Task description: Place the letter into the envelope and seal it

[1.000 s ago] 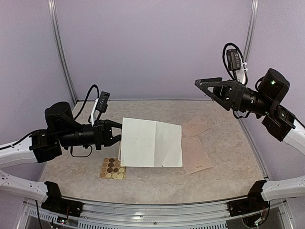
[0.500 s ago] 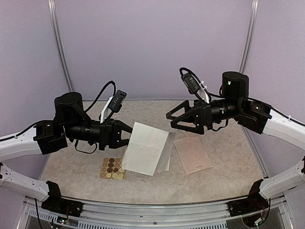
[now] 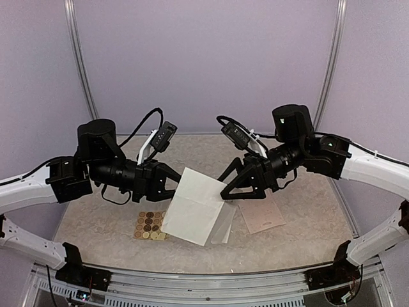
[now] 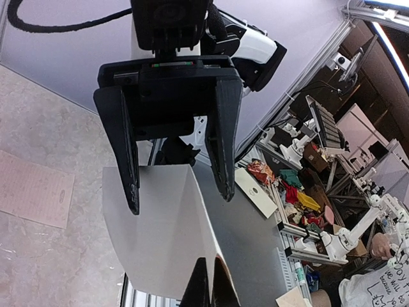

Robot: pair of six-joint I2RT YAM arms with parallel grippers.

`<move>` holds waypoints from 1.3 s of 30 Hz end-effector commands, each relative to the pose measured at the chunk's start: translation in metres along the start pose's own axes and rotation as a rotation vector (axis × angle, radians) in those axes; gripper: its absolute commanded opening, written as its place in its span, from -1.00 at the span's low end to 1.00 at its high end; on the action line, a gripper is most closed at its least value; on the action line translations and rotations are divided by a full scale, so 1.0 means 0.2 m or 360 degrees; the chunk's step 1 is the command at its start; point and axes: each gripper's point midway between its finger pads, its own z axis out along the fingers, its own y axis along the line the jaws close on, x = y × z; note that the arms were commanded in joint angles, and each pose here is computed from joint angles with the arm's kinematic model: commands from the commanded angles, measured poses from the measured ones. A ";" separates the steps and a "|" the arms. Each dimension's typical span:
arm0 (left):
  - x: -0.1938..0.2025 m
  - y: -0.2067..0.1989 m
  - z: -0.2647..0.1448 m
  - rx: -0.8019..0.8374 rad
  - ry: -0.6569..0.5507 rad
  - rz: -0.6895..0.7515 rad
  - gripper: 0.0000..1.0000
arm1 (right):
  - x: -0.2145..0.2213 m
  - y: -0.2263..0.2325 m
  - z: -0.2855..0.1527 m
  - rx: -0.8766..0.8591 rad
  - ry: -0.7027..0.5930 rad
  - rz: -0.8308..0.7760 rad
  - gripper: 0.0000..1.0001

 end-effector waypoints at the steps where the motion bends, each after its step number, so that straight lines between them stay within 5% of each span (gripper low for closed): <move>1: -0.03 -0.04 -0.01 0.0009 0.0019 0.0055 -1.00 | 0.07 0.08 -0.01 -0.0079 0.0074 0.0010 0.08; 8: -0.05 -0.01 -0.02 -0.0060 -0.0012 0.0075 -1.00 | 0.12 0.10 -0.04 -0.0070 0.0070 0.0019 -0.22; 18: -0.08 0.04 -0.05 -0.0175 -0.0072 0.0084 -1.00 | 0.11 0.12 -0.06 -0.0040 -0.0027 -0.0002 -1.00; 23: -0.15 0.26 -0.21 -0.0685 -0.0215 0.0068 -0.32 | 0.13 -0.08 -0.10 0.0344 -0.0053 0.0096 -1.00; 28: -0.23 0.39 -0.49 -0.1113 -0.0437 0.0037 0.03 | 0.17 -0.32 -0.22 0.0717 -0.0107 0.0301 -1.00; 34: -0.24 0.35 -0.59 -0.1141 -0.0576 0.0031 0.18 | 0.20 -0.46 -0.35 0.0937 -0.0180 0.0505 -1.00; 39: -0.18 0.31 -0.45 -0.0942 -0.0504 0.0007 0.16 | 0.15 -0.40 -0.30 0.0789 -0.0192 0.0463 -1.00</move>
